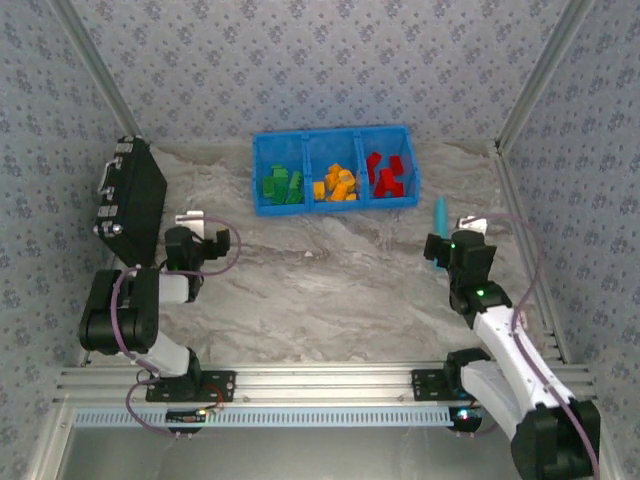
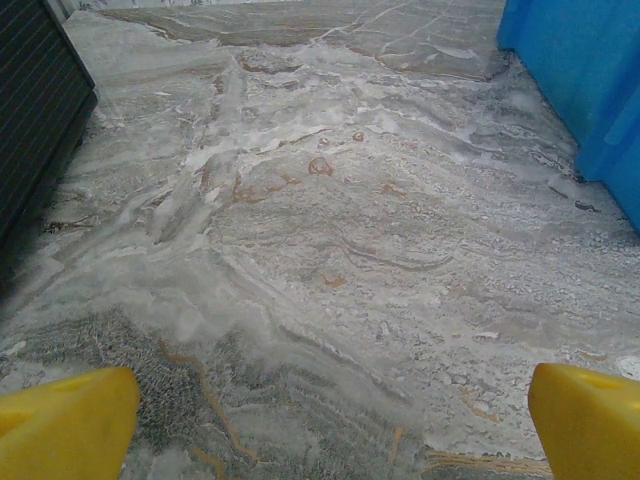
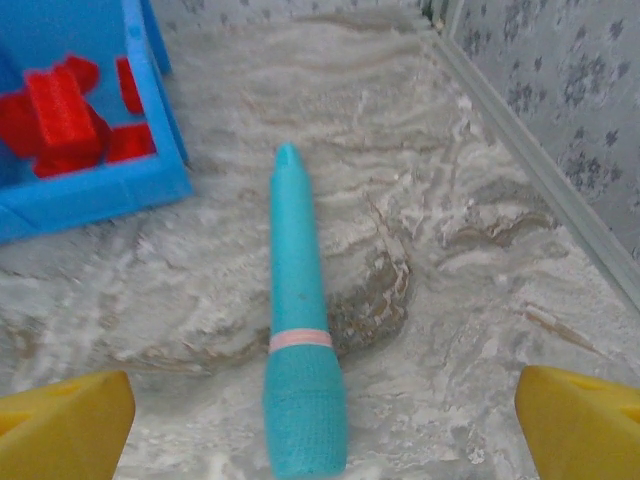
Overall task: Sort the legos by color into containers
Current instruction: Reset both arms
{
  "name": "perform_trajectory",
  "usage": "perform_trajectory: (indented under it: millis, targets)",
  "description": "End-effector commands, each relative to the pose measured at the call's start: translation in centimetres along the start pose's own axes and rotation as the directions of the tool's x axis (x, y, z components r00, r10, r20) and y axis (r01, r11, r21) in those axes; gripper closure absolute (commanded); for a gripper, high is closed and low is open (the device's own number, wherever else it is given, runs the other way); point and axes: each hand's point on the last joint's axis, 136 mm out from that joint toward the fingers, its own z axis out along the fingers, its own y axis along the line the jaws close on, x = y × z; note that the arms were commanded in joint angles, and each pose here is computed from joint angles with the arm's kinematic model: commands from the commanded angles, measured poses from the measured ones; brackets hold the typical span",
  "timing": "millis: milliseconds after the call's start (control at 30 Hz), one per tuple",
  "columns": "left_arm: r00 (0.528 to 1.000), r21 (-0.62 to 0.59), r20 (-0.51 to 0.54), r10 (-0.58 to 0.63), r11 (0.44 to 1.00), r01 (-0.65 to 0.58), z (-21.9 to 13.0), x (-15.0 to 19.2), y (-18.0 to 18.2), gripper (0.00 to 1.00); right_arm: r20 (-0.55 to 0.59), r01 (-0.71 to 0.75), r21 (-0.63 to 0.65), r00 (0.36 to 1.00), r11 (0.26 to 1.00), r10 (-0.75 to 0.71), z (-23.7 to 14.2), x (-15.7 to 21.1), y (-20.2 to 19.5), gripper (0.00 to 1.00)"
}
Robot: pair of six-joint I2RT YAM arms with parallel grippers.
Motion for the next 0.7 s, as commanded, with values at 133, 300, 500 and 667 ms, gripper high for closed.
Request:
perform_trajectory:
  millis: [133,300,500,667]
  targets:
    - [0.999,0.009,0.046,-0.008,1.000,0.008,0.1,-1.4,0.0,0.00,0.183,0.072,-0.091,0.982,0.993,-0.055,3.9,-1.1,-0.2,0.00]
    - [0.999,0.009,0.042,-0.010,1.000,0.009,0.2,-1.3,0.1,0.00,0.141,0.137,-0.216,0.984,0.967,-0.108,6.4,1.2,2.2,0.00]
    - [0.999,0.010,0.042,-0.012,1.000,0.012,0.1,-1.3,0.1,0.00,0.132,0.129,-0.207,0.986,0.970,-0.103,8.5,0.5,2.4,0.00]
    - [0.999,0.011,0.039,-0.015,1.000,0.014,0.2,-1.2,0.1,0.00,0.136,0.179,-0.218,0.979,0.960,-0.151,10.1,1.6,3.9,0.00]
